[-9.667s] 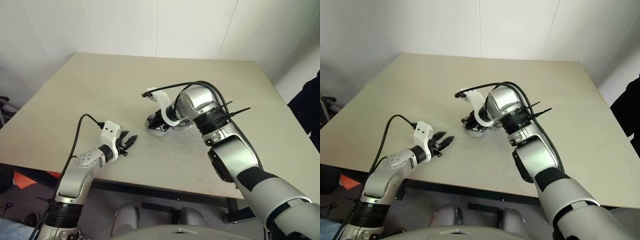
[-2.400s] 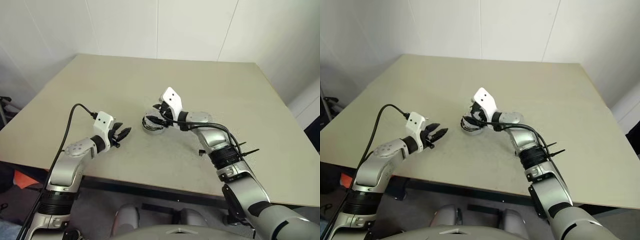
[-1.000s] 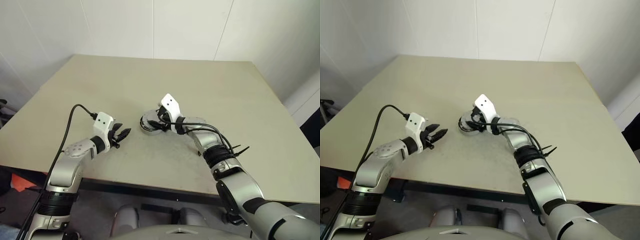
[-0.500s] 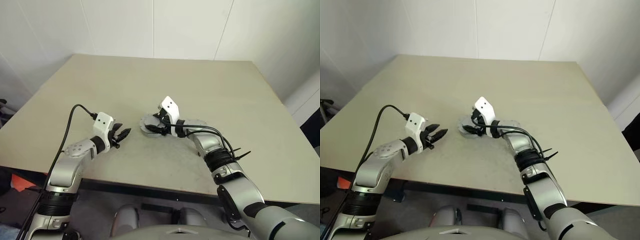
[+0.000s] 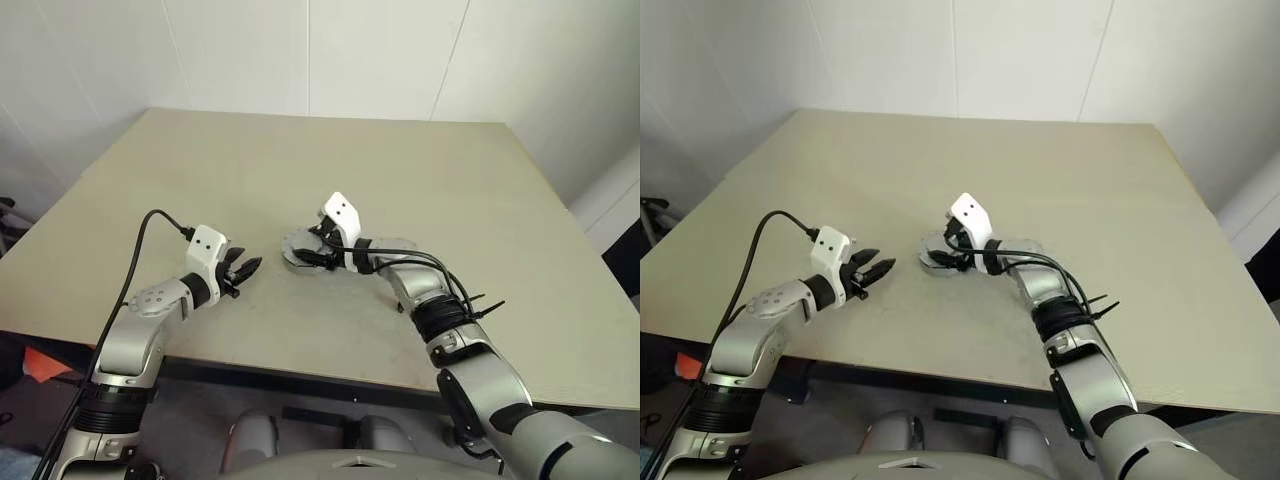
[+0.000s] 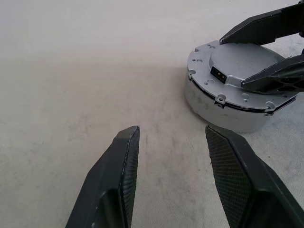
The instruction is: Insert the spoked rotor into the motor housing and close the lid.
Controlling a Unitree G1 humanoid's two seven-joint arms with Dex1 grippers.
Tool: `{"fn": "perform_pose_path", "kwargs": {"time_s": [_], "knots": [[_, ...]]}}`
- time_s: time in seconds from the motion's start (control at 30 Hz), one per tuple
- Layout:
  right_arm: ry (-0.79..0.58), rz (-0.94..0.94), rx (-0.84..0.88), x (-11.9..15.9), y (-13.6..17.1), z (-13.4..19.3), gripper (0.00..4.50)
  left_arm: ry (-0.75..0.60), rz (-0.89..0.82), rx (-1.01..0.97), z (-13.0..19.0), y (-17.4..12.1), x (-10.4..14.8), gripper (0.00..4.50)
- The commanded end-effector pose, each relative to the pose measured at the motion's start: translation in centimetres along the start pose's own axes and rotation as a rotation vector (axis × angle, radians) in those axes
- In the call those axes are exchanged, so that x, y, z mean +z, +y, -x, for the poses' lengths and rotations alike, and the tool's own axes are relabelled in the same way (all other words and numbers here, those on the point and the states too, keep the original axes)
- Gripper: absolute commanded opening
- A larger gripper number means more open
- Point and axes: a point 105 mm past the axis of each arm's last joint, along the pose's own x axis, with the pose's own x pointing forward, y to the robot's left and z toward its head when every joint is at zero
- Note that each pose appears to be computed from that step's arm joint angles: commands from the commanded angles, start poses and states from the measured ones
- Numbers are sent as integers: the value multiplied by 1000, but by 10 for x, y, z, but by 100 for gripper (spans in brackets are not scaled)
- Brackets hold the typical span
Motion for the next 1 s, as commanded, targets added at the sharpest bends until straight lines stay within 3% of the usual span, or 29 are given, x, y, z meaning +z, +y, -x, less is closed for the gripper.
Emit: {"fn": "perform_pose_path", "kwargs": {"time_s": [0.03, 1.0], "knots": [[28, 24, 4, -1, -2, 4, 294, -42, -30, 4, 2, 0, 14, 233], [171, 15, 77, -32, 9, 9, 294, -51, -19, 11, 1, 1, 16, 233]]}}
